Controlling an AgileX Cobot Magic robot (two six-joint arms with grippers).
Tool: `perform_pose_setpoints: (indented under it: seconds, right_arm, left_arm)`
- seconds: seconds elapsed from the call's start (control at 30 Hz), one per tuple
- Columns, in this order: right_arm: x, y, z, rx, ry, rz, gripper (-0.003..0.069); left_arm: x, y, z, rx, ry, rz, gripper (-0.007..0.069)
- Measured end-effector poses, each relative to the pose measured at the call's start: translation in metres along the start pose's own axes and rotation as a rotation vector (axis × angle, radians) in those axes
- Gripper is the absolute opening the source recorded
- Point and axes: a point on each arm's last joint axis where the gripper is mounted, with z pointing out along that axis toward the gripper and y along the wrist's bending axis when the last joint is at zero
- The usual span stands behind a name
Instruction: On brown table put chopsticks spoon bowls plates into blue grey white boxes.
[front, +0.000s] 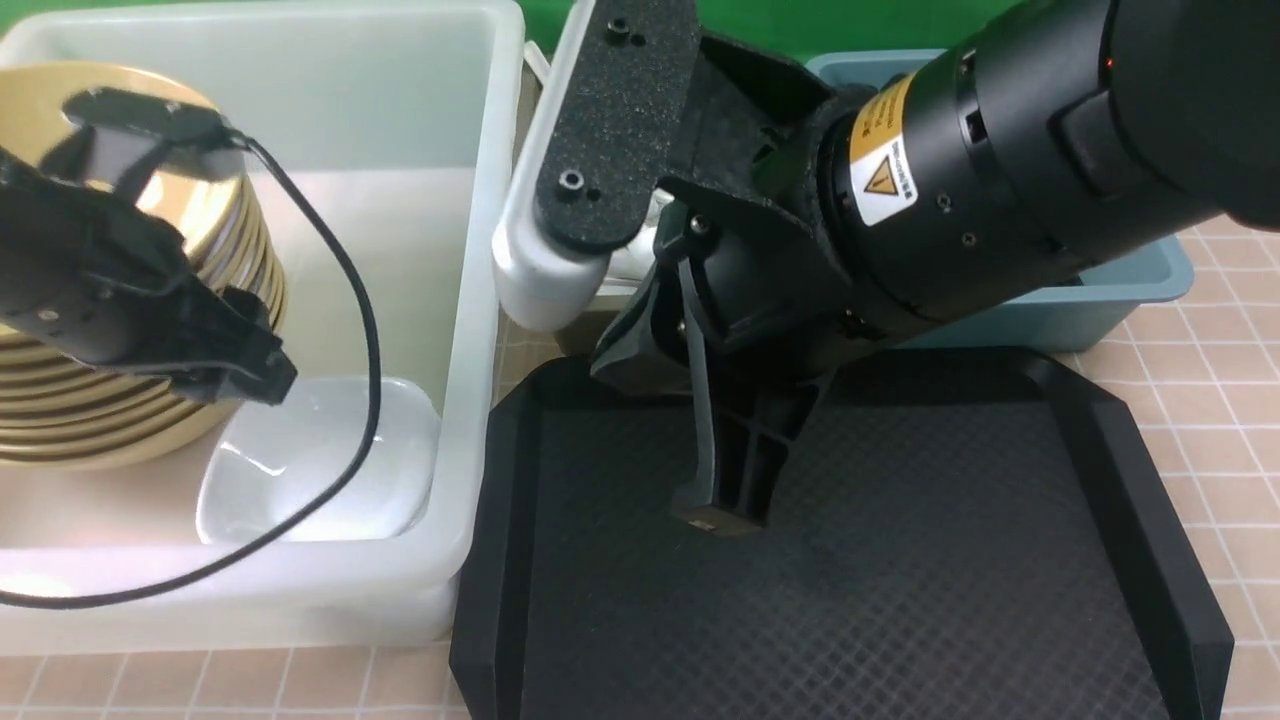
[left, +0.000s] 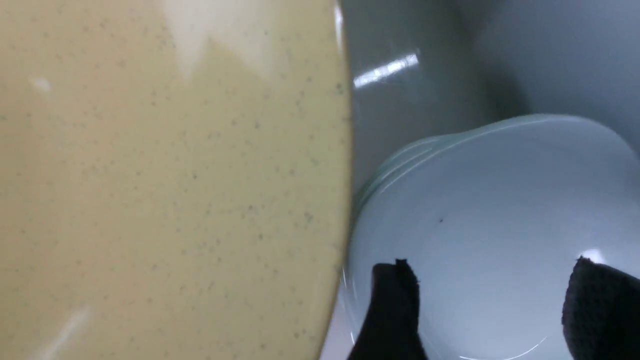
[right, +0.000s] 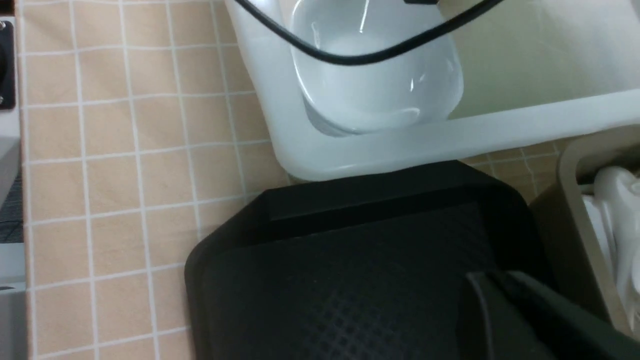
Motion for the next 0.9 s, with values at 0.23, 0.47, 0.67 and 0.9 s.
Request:
perform_pose_setpoints:
  seconds: [0.23,0.47,0.67,0.9]
  right_arm:
    - [0.004,-0.009,-0.015,0.115,0.024,0.059,0.0048]
    - [0.019,-0.009,-0.067,0.238,0.027,0.185,0.0048]
    - [0.056,0.011,-0.1,0.273,-0.093,0.249,0.0052]
    - [0.105,0.043,-0.119,0.311,-0.381,0.221,0.0061]
  left_arm:
    - [-0.001,-0.016,-0.06,0.002,-0.098,-0.021,0.0394]
    - [0.043,-0.035,-0.109,-0.113,-0.181,-0.078,0.0132]
    - [0.111,-0.054,-0.104,-0.223,-0.334,-0.076,0.0001]
    - [0.166,-0.069,-0.083,-0.287,-0.521,-0.072,0.0001]
